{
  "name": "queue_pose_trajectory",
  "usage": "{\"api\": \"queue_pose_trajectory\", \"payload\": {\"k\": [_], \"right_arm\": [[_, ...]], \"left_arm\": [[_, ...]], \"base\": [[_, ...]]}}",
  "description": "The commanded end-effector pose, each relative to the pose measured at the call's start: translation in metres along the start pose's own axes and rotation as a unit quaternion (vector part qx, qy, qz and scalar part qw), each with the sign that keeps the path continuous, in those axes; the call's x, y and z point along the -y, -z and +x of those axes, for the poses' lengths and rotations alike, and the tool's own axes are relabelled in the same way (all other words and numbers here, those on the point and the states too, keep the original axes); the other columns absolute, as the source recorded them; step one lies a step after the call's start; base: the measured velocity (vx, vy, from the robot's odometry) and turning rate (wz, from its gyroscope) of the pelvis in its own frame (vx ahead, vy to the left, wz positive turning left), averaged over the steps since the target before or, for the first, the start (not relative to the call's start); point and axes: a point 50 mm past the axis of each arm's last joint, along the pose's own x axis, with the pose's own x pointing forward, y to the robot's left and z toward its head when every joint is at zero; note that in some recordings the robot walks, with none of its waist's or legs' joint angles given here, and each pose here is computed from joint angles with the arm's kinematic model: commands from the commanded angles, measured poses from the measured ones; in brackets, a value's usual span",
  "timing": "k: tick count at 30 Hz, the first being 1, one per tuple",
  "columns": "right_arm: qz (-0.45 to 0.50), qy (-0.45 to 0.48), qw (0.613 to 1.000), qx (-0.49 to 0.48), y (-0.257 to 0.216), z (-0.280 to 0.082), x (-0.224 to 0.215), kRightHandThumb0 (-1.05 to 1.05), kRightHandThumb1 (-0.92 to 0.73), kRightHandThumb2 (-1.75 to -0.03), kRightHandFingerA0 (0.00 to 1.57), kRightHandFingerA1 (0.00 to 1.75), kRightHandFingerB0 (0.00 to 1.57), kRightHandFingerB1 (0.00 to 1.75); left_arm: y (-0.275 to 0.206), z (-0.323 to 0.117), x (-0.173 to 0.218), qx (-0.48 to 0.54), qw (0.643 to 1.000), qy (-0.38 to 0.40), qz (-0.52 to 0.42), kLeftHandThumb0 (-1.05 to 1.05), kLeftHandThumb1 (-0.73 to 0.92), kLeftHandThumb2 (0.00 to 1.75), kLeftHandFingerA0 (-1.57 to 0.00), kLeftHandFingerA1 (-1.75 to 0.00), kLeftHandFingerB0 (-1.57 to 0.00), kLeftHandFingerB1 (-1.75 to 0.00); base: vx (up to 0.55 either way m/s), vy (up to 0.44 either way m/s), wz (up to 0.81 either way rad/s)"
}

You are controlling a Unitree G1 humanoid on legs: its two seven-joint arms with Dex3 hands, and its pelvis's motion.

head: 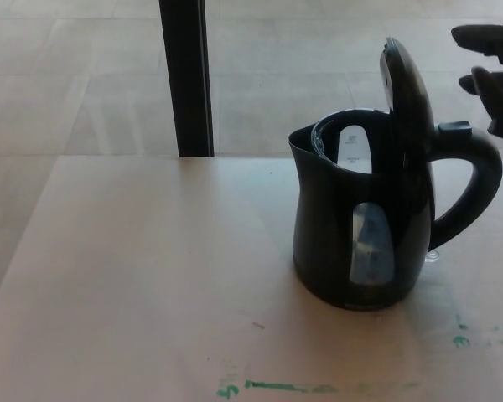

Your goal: The robot uses its right hand to push down on the lid of a kettle kept in the middle of the desk to close it

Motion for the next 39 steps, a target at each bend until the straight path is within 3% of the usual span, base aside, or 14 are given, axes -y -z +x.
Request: {"api": "queue_pose_trajectory", "payload": {"k": [1,9,11,15,16,18,19,22,24,25,34,36,37,39], "right_arm": [[-0.044,0.017,0.999,0.006,-0.009,0.009,0.01,-0.84,-0.84,-0.87,0.33,0.47,0.26,0.36],[-0.077,0.012,0.996,0.043,-0.032,0.019,0.008,-0.8,-0.92,-0.72,0.43,0.48,0.38,0.36],[-0.081,0.002,0.996,0.041,-0.03,0.018,-0.001,-0.8,-0.92,-0.71,0.44,0.46,0.39,0.35],[-0.083,-0.032,0.995,0.039,-0.023,0.017,-0.021,-0.78,-0.91,-0.68,0.41,0.47,0.42,0.37],[-0.101,-0.046,0.993,0.043,-0.021,0.017,-0.03,-0.8,-0.92,-0.68,0.41,0.5,0.44,0.38],[-0.108,-0.05,0.992,0.045,-0.02,0.017,-0.032,-0.8,-0.92,-0.68,0.41,0.5,0.44,0.38],[-0.104,-0.061,0.992,0.043,-0.019,0.018,-0.037,-0.79,-0.91,-0.68,0.41,0.5,0.44,0.37],[-0.11,-0.09,0.989,0.042,-0.018,0.023,-0.052,-0.78,-0.91,-0.68,0.37,0.53,0.45,0.39],[-0.116,-0.102,0.988,0.028,-0.016,0.024,-0.06,-0.81,-0.91,-0.68,0.4,0.51,0.44,0.36],[-0.121,-0.106,0.987,0.02,-0.014,0.025,-0.064,-0.82,-0.92,-0.68,0.37,0.51,0.42,0.36],[-0.205,-0.142,0.968,0.034,-0.014,0.034,-0.084,-0.87,-0.92,-0.72,0.42,0.55,0.39,0.4],[-0.238,-0.151,0.958,0.046,-0.018,0.037,-0.088,-0.87,-0.92,-0.75,0.42,0.55,0.39,0.4],[-0.242,-0.153,0.957,0.048,-0.019,0.038,-0.089,-0.93,-0.8,-0.89,0.38,0.57,0.35,0.46],[-0.254,-0.167,0.951,0.06,-0.024,0.04,-0.093,-0.85,-0.92,-0.72,0.38,0.52,0.37,0.41]], "left_arm": [[-0.002,-0.002,-0.008,-0.002,1.0,-0.009,-0.028,-0.86,0.91,0.67,-0.46,-0.49,-0.42,-0.42],[-0.003,-0.003,-0.009,-0.004,1.0,-0.007,-0.006,-0.86,0.92,0.71,-0.45,-0.47,-0.41,-0.42],[-0.002,-0.003,-0.01,-0.004,1.0,-0.006,-0.01,-0.85,0.74,1.09,-0.4,-0.58,-0.37,-0.53],[-0.001,-0.003,-0.01,-0.005,1.0,-0.007,-0.003,-0.85,0.92,0.7,-0.47,-0.5,-0.43,-0.43],[-0.001,-0.004,-0.011,-0.003,1.0,-0.002,0.006,-0.84,0.75,1.11,-0.42,-0.58,-0.35,-0.53],[-0.002,-0.004,-0.011,-0.001,1.0,0.001,0.01,-0.84,0.75,1.11,-0.42,-0.58,-0.35,-0.53],[-0.002,-0.004,-0.011,-0.003,1.0,0.002,0.014,-0.86,0.92,0.72,-0.46,-0.48,-0.38,-0.41],[-0.004,-0.003,-0.01,-0.002,1.0,-0.004,0.031,-0.84,0.74,1.11,-0.42,-0.57,-0.37,-0.53],[-0.004,-0.004,-0.011,-0.002,0.999,-0.007,0.035,-0.83,0.73,1.11,-0.48,-0.58,-0.39,-0.53],[-0.004,-0.004,-0.011,-0.003,0.999,-0.007,0.035,-0.86,0.92,0.7,-0.55,-0.48,-0.44,-0.41],[-0.007,-0.003,-0.009,0.0,0.999,0.004,0.032,-0.87,0.92,0.71,-0.51,-0.48,-0.39,-0.41],[-0.008,-0.004,-0.009,0.002,0.999,0.013,0.032,-0.84,0.73,1.11,-0.44,-0.58,-0.33,-0.51],[-0.008,-0.004,-0.01,0.002,0.999,0.014,0.032,-0.87,0.92,0.71,-0.49,-0.46,-0.35,-0.39],[-0.007,-0.003,-0.009,-0.002,0.999,0.016,0.033,-0.87,0.92,0.72,-0.47,-0.45,-0.37,-0.4]], "base": [[0.0,0.0,0.0],[0.0,0.0,0.0],[0.0,0.0,0.0],[0.0,0.0,0.0],[0.0,0.0,0.0],[0.0,0.0,0.0],[0.0,0.0,0.0],[0.0,0.0,0.0],[0.0,0.0,0.0],[0.0,0.0,0.0],[0.0,0.0,0.0],[0.0,0.0,0.0],[0.0,0.0,0.0],[0.0,0.0,0.0]]}}
